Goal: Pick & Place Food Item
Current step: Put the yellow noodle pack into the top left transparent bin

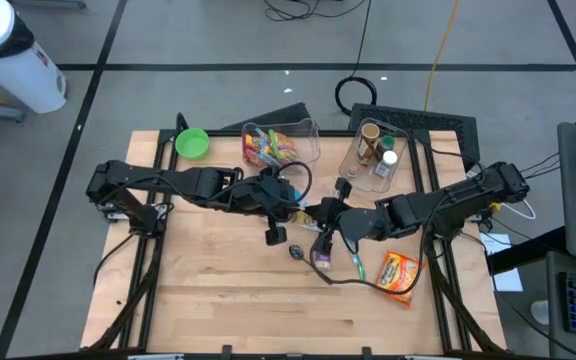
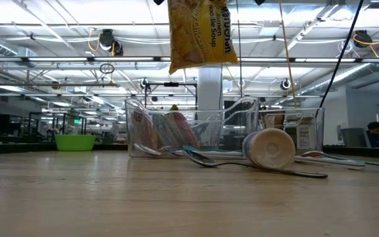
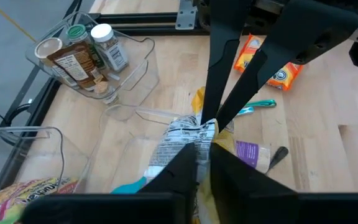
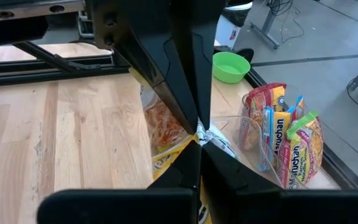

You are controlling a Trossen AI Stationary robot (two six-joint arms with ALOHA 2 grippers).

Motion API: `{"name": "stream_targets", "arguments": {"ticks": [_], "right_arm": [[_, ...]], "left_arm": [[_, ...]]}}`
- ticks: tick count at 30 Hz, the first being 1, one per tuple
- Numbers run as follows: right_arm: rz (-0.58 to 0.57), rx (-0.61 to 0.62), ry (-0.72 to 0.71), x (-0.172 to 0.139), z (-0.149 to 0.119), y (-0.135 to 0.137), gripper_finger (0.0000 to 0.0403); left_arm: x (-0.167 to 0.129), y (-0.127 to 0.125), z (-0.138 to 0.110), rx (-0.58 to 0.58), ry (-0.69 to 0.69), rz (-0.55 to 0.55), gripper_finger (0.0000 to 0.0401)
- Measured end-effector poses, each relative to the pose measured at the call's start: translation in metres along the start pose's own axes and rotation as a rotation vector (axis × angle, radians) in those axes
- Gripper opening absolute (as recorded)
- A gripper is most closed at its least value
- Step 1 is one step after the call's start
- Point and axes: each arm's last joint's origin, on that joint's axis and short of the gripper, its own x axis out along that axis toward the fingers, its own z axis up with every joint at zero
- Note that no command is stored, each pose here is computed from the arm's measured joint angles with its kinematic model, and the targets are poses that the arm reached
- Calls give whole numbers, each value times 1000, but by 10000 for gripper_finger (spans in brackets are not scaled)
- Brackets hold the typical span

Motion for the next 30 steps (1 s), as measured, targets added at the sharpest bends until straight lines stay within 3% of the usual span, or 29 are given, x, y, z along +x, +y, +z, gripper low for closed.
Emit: {"name": "stream_targets", "arguments": {"ticks": [4,14,25,30], "right_arm": [[-1,0,0,0,0,0,0],[3,-58,1,0,0,0,12],[6,-106,-34,-13,8,-7,166],[11,-83,-73,-29,16,-17,211]], "left_arm": [[0,2,0,-3,0,3,7],[0,2,0,2,-2,3,3],[1,2,-1,10,9,-7,1],[1,2,0,35,6,-9,1]]}}
